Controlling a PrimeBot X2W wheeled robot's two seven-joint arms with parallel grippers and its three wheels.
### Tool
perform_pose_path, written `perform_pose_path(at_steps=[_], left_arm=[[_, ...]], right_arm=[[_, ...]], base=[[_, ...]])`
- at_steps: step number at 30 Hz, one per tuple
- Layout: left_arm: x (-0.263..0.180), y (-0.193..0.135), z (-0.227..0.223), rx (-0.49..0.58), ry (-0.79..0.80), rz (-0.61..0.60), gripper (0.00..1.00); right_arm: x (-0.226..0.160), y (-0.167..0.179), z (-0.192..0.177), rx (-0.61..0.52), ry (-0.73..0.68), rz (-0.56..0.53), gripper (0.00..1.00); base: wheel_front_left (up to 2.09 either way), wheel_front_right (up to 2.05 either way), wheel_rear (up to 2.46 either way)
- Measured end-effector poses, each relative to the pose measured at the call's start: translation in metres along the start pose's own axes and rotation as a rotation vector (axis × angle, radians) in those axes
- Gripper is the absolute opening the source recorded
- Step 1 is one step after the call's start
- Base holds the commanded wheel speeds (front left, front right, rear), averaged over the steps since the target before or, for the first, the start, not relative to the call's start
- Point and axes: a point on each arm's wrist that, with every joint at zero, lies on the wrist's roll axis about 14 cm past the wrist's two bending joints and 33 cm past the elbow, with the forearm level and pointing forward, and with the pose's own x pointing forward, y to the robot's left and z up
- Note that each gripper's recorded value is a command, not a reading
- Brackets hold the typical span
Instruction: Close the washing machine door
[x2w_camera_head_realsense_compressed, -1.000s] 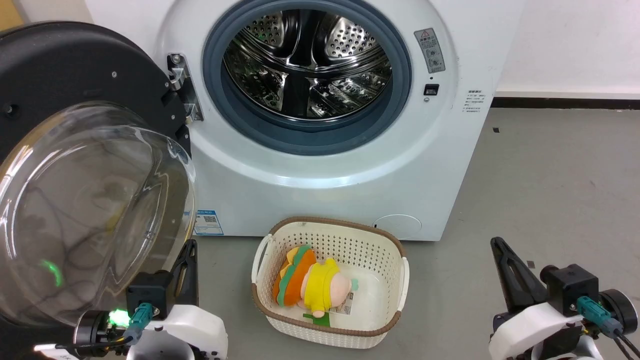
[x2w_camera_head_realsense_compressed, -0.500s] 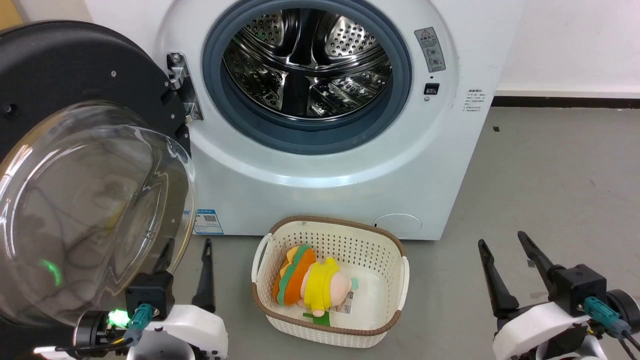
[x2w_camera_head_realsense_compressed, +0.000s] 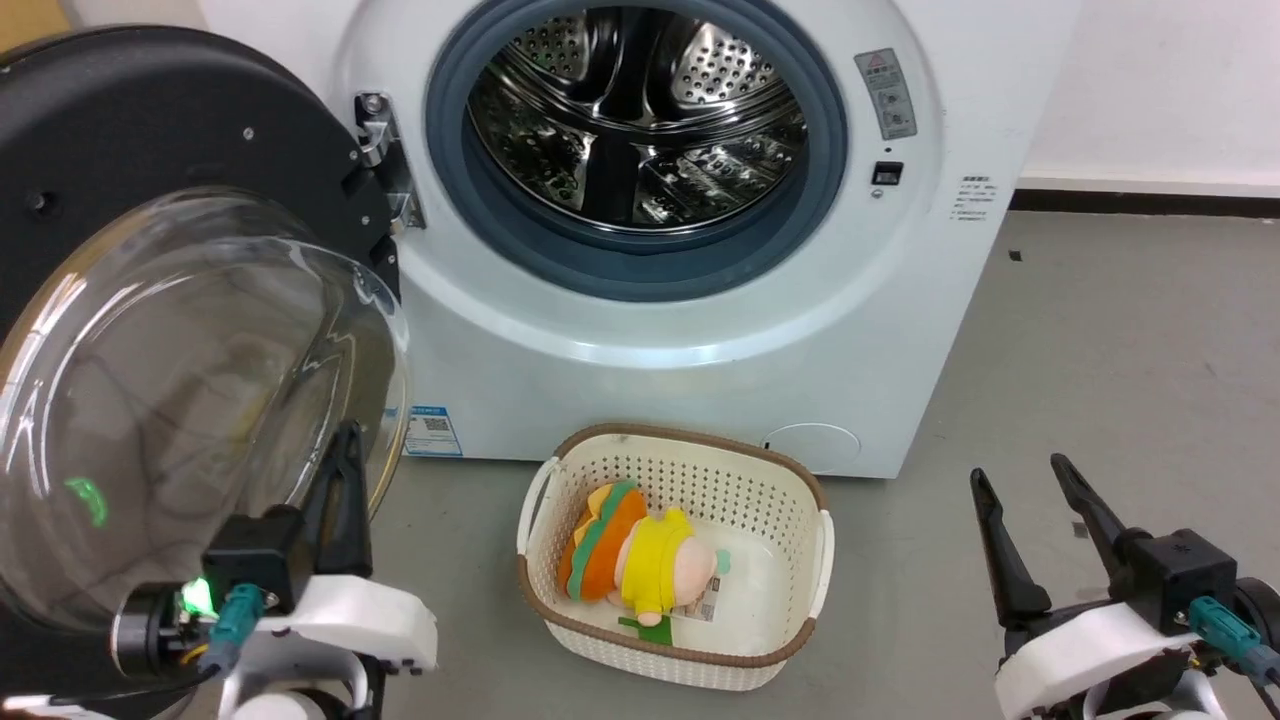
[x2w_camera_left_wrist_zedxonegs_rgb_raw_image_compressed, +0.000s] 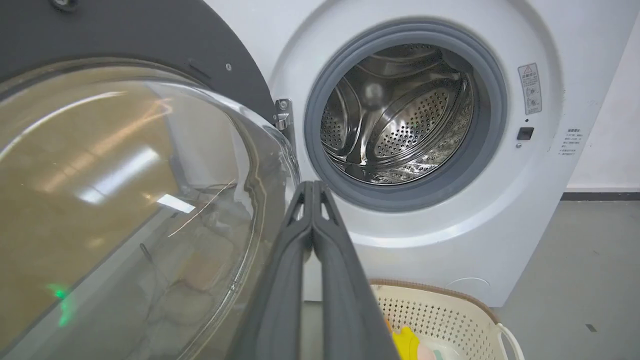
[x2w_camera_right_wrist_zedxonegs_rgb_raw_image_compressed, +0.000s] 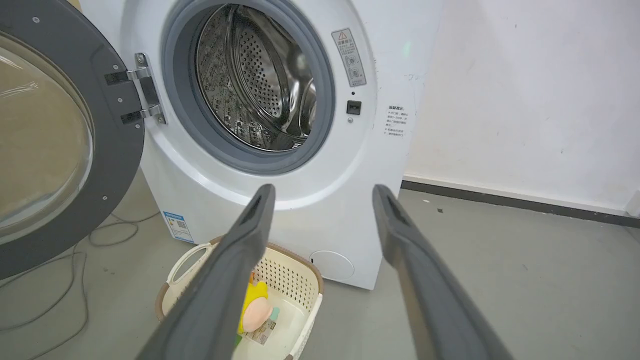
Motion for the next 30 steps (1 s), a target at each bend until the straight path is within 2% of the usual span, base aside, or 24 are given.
perform_pose_path(at_steps=[14, 30], left_arm=[[0.010, 0.044, 0.060, -0.014, -0.195, 0.091, 0.00], [-0.007, 0.123, 0.127, -0.017, -0.406, 0.255, 0.00]], right_arm=[[0.016, 0.019, 0.000, 0.009, -0.021, 0.059, 1.00], [0.036, 0.049, -0.002, 0.042, -0.041, 0.147, 1.00]], base=[[0.00, 0.00, 0.00], [0.00, 0.00, 0.00]])
